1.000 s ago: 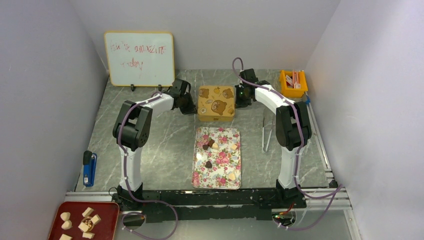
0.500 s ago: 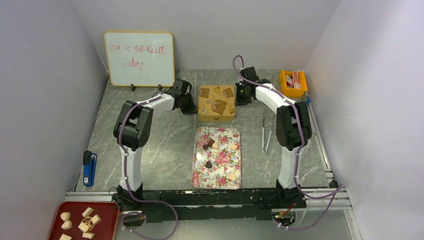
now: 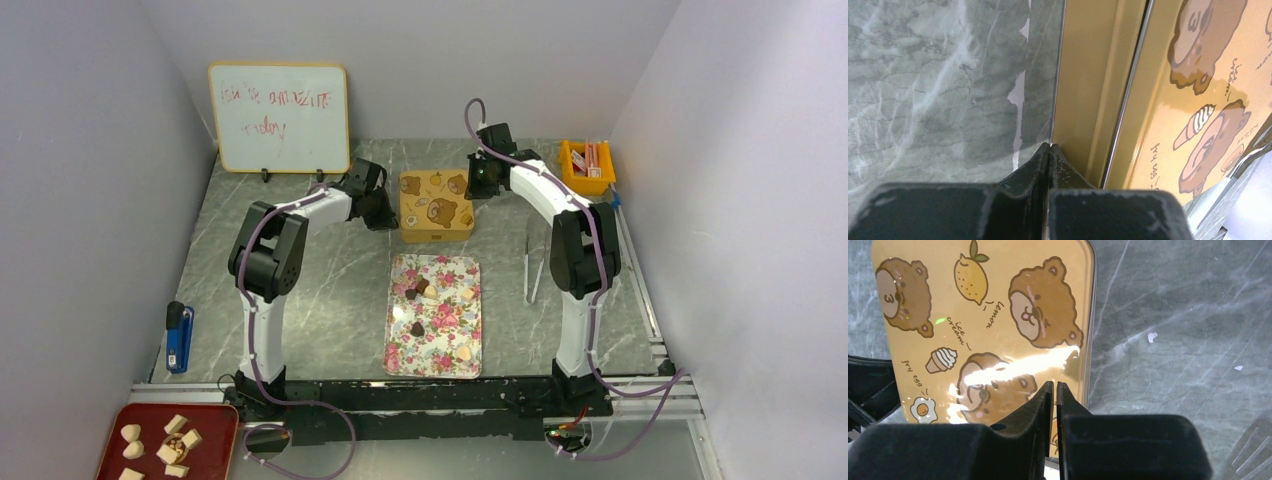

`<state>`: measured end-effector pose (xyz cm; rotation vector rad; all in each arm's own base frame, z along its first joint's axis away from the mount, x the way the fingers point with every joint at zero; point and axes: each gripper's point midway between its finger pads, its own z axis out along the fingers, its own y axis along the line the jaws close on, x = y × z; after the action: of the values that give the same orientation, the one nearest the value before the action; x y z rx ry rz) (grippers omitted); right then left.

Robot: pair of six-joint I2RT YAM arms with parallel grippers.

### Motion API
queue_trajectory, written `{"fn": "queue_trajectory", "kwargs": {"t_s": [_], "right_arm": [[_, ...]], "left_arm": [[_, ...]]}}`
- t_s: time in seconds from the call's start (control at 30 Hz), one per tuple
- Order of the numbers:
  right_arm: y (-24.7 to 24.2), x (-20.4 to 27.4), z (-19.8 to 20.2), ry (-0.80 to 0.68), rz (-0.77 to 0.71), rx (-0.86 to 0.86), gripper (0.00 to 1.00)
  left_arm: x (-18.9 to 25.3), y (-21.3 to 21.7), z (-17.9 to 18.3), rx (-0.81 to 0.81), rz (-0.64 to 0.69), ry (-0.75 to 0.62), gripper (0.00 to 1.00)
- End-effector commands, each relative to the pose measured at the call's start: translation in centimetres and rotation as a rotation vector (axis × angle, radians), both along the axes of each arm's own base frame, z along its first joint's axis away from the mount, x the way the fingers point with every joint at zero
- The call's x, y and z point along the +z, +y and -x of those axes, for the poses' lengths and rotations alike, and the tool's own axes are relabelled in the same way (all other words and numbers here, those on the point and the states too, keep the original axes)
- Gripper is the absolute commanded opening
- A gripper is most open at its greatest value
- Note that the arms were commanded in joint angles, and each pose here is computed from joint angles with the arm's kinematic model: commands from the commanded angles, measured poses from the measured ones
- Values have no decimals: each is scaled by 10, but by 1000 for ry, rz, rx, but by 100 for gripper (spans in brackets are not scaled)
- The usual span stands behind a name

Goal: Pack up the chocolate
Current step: Pick up the box lid from the packing box.

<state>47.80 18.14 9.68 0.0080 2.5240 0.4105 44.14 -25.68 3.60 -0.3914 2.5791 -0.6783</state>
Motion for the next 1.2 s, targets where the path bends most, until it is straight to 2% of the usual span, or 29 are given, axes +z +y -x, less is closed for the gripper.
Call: {"fn": "queue_trajectory", "kwargs": {"t_s": [0.0,0.3,0.6,0.67,0.93,1.03,1.17], "right_arm": [[8,9,-12,-31,-28,9,11],[-4,28,-19,-82,-19,-18,12],[-32,41,-18,-113,-37,-57,33],[-34,36,-16,-105,-46,-54,36],[-22,28,-19,-90,-125,-25,42],[-18,32,-24,-99,-148,-15,44],[-13,38,-30,-115,-180,0,48]], "left_arm": [[20,-13,-4,-25,38,-42,5],[20,-5,-2,-16,15,-40,5],[32,22,-5,-5,-21,-77,9],[36,25,-6,-9,-25,-89,13],[69,28,-32,-63,24,-185,45],[83,25,-45,-106,69,-214,53],[96,17,-63,-147,116,-256,58]]}}
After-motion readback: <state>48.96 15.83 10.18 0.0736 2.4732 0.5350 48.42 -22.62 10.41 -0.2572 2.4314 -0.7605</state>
